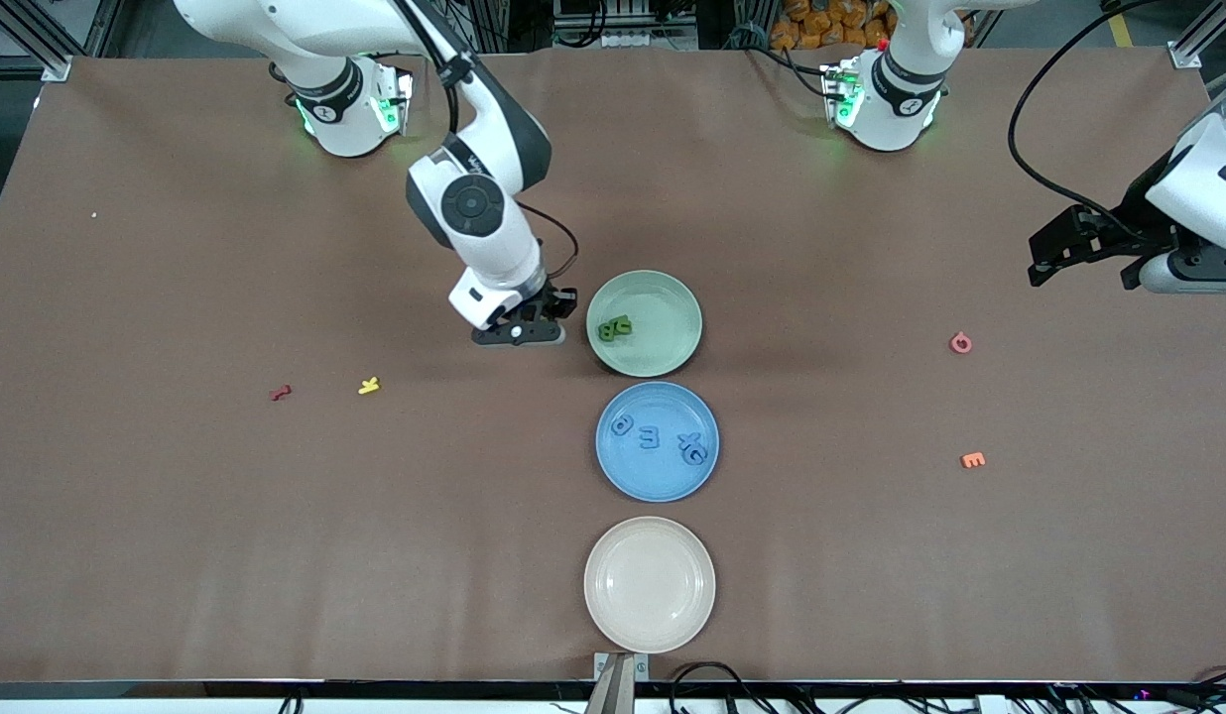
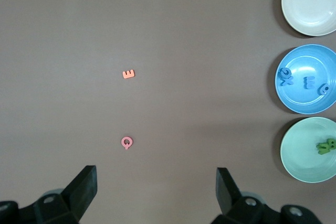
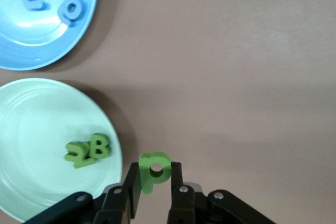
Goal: Sort letters by color into matching plates
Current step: 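Lower and open the right gripper to release the green p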
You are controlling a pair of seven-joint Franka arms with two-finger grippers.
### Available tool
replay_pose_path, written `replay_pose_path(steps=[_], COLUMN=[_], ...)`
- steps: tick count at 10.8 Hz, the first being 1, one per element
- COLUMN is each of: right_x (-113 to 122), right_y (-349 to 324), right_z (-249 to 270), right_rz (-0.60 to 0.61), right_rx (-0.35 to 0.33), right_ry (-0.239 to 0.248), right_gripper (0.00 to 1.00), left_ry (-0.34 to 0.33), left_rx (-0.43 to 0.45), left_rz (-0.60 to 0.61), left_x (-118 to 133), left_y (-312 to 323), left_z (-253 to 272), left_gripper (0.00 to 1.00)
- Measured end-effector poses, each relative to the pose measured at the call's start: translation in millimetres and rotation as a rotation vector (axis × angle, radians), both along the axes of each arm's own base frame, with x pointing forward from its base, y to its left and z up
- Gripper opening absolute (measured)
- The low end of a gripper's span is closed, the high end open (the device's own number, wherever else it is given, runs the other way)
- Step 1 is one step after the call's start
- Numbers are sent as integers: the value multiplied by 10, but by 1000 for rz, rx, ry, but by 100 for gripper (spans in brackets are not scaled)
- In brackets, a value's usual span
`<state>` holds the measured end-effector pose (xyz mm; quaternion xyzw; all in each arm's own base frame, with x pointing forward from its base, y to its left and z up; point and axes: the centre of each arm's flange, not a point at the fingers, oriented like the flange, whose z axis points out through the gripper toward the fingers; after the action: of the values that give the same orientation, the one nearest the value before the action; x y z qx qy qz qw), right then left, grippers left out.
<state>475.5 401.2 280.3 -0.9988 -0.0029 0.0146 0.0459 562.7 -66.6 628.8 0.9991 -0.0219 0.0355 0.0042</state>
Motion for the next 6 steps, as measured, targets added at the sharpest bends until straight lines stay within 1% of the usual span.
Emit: replay_pose_path(steps=[2, 6], right_x=[-91, -141], right_y=[298, 807], right_z=[-91, -259], right_rz=[-39, -113], right_rx=[1, 15], right_ry=[8, 14], right_gripper=[27, 27], left_ry=[3, 2], left_rx=[1, 1], left_rz=[19, 53], left_x=[20, 38], left_y=[106, 312], left_z=[-17, -14], left_gripper=[100, 100])
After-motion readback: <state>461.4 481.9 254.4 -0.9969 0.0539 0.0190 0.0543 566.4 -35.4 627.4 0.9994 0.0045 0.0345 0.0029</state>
